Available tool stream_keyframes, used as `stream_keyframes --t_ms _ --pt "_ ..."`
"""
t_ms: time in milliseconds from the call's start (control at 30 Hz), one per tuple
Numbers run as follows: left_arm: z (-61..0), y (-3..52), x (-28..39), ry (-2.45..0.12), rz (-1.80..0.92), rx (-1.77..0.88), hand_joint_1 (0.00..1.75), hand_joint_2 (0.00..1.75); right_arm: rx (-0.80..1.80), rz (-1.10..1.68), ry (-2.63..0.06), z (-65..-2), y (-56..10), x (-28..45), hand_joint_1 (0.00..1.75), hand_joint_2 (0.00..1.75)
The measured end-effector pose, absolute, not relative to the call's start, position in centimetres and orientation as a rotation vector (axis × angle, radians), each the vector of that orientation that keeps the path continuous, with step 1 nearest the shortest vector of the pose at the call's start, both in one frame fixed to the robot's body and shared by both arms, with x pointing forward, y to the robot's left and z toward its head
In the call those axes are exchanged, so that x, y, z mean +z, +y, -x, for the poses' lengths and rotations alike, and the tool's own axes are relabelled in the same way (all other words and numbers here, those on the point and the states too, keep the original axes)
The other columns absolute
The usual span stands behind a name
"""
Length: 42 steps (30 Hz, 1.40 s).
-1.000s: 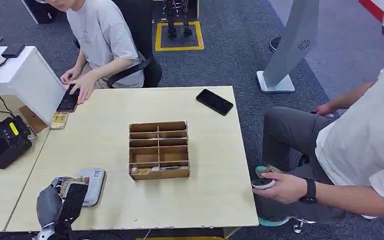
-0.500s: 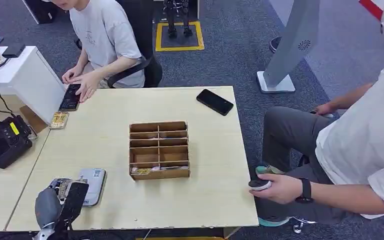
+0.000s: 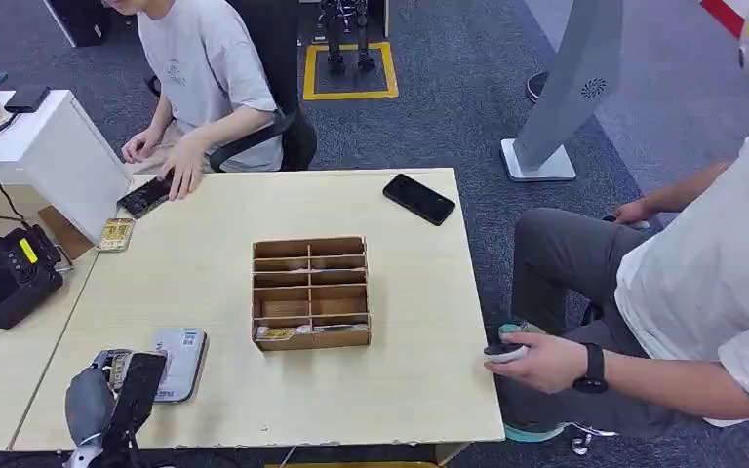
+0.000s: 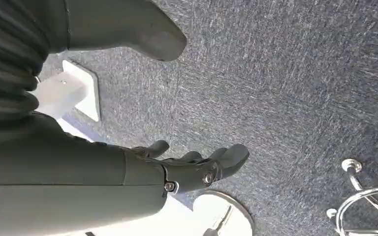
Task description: Pass the card to the sensor for recognition and then transmit it.
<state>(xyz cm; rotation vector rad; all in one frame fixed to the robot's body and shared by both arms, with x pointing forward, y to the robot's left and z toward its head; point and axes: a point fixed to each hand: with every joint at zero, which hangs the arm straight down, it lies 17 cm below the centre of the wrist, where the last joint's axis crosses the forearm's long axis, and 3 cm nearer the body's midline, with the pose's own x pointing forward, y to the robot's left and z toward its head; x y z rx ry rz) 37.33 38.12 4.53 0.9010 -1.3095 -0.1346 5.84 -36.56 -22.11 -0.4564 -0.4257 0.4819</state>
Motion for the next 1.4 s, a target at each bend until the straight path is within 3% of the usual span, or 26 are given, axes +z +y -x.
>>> stream_keyframes --t_ms 1400 --pt "-38.5 35.9 5.0 -1.277 -1.034 -0.350 1.75 1.75 0.443 0.481 -0.461 -5.8 -37.9 -21.8 0.00 1.75"
